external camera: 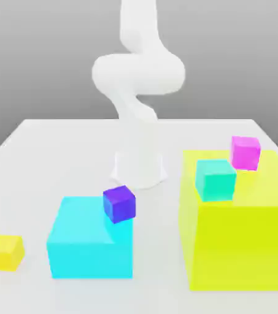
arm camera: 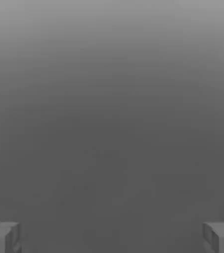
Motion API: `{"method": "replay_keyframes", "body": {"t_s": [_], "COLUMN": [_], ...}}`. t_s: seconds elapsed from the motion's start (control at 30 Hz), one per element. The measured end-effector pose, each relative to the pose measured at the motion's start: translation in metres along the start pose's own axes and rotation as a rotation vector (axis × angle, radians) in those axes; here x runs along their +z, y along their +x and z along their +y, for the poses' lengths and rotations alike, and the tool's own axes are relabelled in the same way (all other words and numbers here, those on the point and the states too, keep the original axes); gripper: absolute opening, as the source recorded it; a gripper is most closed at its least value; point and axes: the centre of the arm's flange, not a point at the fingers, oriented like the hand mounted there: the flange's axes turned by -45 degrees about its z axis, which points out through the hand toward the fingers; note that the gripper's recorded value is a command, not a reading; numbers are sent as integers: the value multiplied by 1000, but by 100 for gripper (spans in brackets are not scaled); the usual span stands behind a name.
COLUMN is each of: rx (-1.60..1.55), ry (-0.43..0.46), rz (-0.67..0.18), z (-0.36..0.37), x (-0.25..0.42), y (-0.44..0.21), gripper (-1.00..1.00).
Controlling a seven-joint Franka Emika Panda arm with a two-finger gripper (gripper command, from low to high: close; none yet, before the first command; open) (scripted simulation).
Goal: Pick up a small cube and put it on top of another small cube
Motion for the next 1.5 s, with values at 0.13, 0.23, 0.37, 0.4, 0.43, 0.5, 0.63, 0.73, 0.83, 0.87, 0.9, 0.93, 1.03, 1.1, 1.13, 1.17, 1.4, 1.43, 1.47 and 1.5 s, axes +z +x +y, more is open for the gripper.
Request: {"method": "replay_keyframes", "body": {"t_s": [0.13,0.23,0.37,0.4,0.43,0.5,0.63,0.73,0.83,0.87,0.9,0.93,1.03,1.1,1.13,1.17,1.4,1.43,1.47,1.5], "rx": [-1,2,12,15,18,26,58,68,74,74,74,75,76,77,77,77,76,75,59,35], "ry": [-22,-33,-43,-45,-46,-47,-52,-43,-29,-28,-27,-27,-26,-26,-25,-25,-25,-22,-6,15], "rz": [-119,-205,-318,-346,-375,-431,-545,-630,-707,-717,-722,-725,-728,-728,-728,-729,-728,-728,-723,-718], "z": [45,80,127,138,150,172,220,244,261,264,265,266,266,266,266,266,266,264,251,232], "x": [82,136,202,217,231,258,299,324,344,352,361,370,393,393,393,393,360,352,350,349], "y": [-14,-35,-76,-89,-102,-131,-202,-257,-313,-325,-335,-344,-367,-367,-367,-368,-338,-329,-312,-291], "gripper": [0,0,0,0,0,0,0,0,0,0,0,0,-100,-100,-100,-100,-100,-100,-100,-100]}}
